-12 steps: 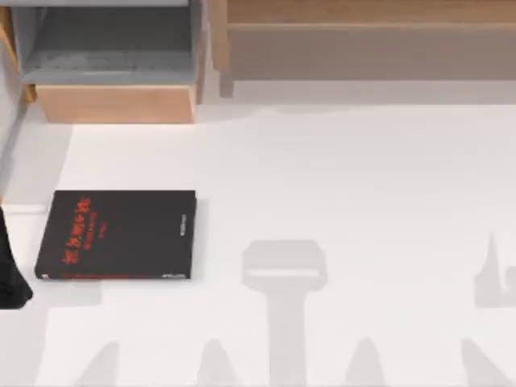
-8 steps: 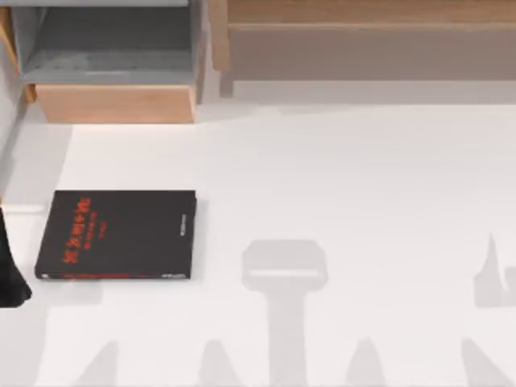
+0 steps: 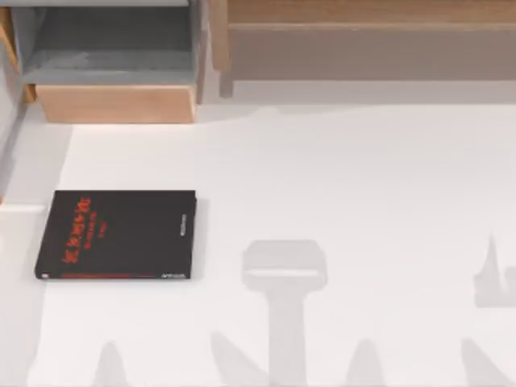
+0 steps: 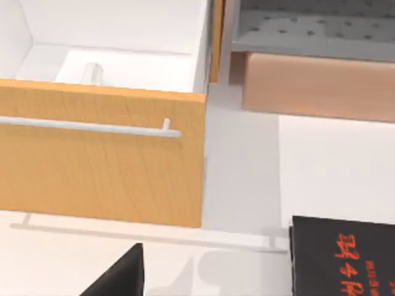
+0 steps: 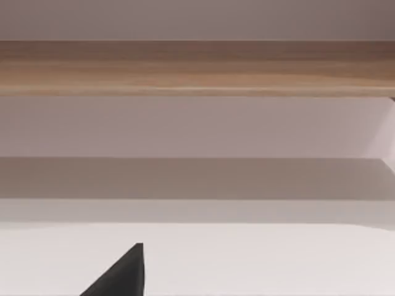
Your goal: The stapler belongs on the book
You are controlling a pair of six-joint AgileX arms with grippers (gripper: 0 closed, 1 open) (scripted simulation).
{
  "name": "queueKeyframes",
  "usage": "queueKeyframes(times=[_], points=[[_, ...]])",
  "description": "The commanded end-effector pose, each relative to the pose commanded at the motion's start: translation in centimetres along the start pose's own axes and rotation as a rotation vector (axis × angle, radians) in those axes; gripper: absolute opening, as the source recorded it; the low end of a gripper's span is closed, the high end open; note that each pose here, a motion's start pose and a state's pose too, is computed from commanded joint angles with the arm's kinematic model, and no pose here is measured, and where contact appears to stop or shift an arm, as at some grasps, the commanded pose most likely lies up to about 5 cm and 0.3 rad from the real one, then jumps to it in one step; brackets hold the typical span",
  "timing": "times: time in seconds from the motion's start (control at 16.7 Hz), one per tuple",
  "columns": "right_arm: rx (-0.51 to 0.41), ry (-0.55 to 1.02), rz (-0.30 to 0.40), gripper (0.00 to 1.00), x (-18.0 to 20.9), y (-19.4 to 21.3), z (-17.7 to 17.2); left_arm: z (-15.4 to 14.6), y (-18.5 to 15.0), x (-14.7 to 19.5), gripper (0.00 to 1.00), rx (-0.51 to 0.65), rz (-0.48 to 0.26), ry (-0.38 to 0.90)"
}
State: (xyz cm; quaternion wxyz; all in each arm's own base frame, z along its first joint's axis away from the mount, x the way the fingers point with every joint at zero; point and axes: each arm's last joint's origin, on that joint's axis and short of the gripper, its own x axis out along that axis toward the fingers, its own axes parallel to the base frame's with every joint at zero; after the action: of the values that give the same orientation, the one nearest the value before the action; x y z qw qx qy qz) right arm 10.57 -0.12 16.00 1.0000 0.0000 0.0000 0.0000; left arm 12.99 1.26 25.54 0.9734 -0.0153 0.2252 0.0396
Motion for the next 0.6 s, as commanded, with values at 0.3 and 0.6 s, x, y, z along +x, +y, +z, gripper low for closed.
queueKeyframes(times=[0.3,0.6], points=[[0.000,0.000,0.000,1.00,0.0,0.0,0.0,10.6,2.0,3.6,1.00,-0.029,0.047,0.355],[0.000,0.000,0.000,1.00,0.0,0.0,0.0,18.4,6.2,13.1,1.00,-0.039,0.067,0.623]])
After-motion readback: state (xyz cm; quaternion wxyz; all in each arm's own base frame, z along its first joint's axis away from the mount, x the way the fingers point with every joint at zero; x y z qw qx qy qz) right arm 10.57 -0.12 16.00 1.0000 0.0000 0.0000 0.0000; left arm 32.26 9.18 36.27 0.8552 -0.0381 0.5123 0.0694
